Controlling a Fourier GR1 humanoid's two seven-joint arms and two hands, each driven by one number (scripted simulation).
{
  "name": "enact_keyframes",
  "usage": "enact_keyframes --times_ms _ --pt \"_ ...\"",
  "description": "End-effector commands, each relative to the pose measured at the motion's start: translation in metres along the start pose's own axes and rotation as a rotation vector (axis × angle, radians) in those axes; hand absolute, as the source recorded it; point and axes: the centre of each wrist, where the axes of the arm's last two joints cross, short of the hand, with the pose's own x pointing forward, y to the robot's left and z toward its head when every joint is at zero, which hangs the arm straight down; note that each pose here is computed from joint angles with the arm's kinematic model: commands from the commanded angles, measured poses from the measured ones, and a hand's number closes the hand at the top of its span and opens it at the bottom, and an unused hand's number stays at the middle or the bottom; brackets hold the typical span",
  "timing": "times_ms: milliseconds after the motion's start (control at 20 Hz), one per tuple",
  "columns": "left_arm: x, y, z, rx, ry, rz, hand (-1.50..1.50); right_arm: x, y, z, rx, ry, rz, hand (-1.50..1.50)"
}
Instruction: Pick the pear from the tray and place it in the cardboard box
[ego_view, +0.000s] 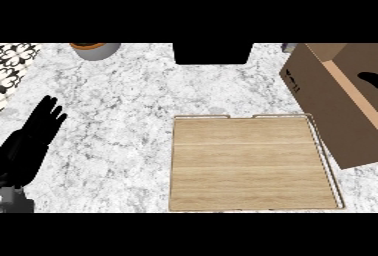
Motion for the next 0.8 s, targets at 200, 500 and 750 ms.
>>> enact_keyframes --times_ms 200,500,750 --pt "0.007 -0.018 -0.007 0.008 -0.002 -0.004 0.00 -0.033 -0.100 -0.002 -0.023 0.015 -0.110 -1.50" --pt "-0.002 -0.007 -0.002 -0.006 0.003 0.007 0.00 -0.051 -0.115 0.007 -0.012 -0.031 -0.116 -1.50" --pt "-0.005 0.000 -0.008 -0.014 -0.002 0.002 0.00 -0.071 -0.141 0.010 0.015 -0.016 -0.088 -1.50"
